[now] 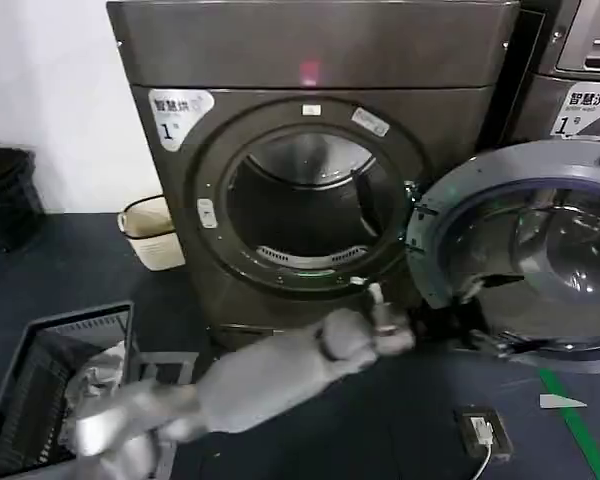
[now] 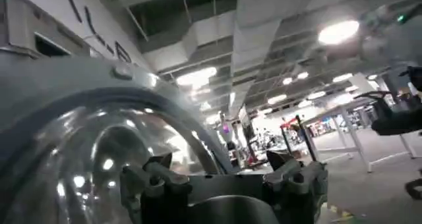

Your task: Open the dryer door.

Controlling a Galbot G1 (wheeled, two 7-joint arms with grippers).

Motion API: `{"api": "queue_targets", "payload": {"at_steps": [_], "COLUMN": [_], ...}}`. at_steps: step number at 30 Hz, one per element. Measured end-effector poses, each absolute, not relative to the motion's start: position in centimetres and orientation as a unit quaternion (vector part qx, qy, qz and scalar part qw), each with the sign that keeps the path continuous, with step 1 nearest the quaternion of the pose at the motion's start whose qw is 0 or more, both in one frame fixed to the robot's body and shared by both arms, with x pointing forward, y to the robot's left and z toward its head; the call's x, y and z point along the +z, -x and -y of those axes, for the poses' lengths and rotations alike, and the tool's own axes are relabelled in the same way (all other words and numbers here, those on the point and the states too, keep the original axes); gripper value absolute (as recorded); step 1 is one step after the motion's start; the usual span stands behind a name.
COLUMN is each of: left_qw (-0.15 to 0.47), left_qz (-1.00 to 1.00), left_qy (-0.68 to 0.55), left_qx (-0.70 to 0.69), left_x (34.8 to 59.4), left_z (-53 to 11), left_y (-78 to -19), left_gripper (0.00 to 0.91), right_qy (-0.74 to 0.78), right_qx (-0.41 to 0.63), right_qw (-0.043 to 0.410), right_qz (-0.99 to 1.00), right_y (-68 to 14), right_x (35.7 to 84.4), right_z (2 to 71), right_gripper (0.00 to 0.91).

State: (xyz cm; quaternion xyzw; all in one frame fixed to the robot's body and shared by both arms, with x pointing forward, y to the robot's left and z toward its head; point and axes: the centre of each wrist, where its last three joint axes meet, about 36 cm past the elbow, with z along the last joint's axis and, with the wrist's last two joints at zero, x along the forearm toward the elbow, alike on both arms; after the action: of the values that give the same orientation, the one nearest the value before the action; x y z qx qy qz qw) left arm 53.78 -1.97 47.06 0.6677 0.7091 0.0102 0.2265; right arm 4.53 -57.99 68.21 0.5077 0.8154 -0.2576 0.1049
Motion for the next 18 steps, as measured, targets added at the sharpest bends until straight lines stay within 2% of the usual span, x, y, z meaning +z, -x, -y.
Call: {"api": "queue_targets", "payload": {"at_steps": [7,12,18], "left_qw": [0.209,0.175,0.114], "left_qz": [-0.726,-0.745,-0.760], "left_qy": [-0.652,-0.631,-0.600], "left_qx": [0.066,0.125,0.223], "left_x": [46.6,47.0,46.0], "left_z": [-5.1,-10.3,-18.2], "left_y": [-52.7,-52.2,-51.6], "left_gripper": [0.907,0.907,0.907], "right_qy": [-0.519,-0.537,-0.554], "right_qx": [-0.285,-0.303,-0.327], "right_qw": [0.123,0.132,0.128], "right_qz": [-0.797,-0.776,-0.755], "right_y": [-3.8,-3.3,-2.5], "right_x": [69.2,70.1,70.9], "right_z": [57.8,57.7,57.6], "right_gripper": [0.907,0.907,0.907]}}
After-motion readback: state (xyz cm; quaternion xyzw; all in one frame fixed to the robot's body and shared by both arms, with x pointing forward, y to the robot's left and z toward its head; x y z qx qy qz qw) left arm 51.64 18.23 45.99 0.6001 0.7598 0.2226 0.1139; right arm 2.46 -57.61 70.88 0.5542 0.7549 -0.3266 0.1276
